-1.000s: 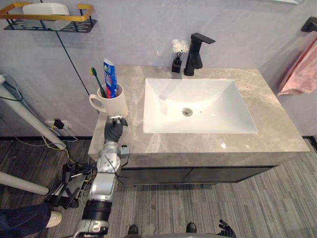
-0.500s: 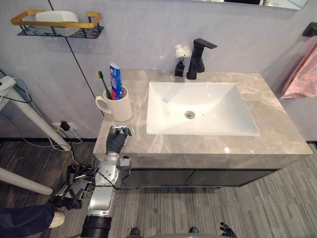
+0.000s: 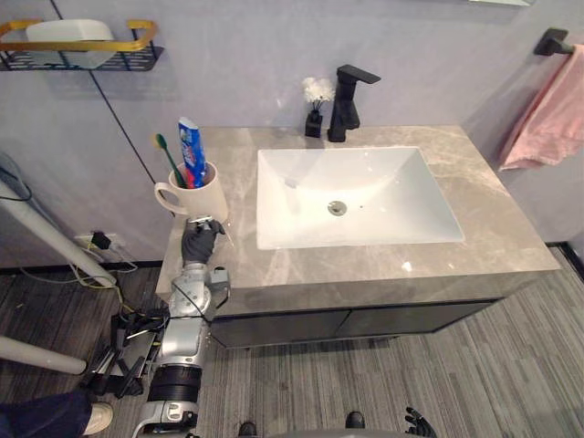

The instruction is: Organize washtable

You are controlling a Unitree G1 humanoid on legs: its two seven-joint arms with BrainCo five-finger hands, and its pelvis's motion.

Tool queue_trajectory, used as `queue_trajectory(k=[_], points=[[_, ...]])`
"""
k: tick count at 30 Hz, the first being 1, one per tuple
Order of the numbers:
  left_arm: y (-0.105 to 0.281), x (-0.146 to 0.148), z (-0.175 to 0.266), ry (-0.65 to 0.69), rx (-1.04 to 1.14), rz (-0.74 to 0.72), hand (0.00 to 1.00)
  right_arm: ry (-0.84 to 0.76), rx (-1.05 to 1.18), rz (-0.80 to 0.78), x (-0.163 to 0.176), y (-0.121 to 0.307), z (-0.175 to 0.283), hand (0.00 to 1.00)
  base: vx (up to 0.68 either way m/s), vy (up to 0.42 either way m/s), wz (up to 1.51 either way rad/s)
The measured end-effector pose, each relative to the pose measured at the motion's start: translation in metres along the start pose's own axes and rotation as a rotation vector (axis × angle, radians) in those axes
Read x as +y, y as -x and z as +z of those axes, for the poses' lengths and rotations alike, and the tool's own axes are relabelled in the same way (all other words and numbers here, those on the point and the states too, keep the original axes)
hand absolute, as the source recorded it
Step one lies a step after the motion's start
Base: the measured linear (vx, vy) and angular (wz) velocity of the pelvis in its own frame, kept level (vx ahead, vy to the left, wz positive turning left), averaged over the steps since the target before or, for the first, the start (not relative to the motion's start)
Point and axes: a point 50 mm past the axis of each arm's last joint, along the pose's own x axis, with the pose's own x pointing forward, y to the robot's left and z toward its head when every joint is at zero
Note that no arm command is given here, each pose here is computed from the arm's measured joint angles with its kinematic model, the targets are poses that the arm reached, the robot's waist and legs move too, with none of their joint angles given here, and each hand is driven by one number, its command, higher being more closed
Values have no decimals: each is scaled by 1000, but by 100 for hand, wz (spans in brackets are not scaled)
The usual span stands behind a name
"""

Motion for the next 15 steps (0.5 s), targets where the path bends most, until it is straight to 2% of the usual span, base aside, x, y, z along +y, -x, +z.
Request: queue_trajectory(k=[11, 15], points=[[-12, 17, -2, -102, 12, 122, 100, 19, -10, 18, 0, 0, 2, 0, -27, -14, -5], [-17, 31, 1, -138, 11, 183, 100, 21, -18, 19, 1, 0, 3, 0, 0, 0, 0]])
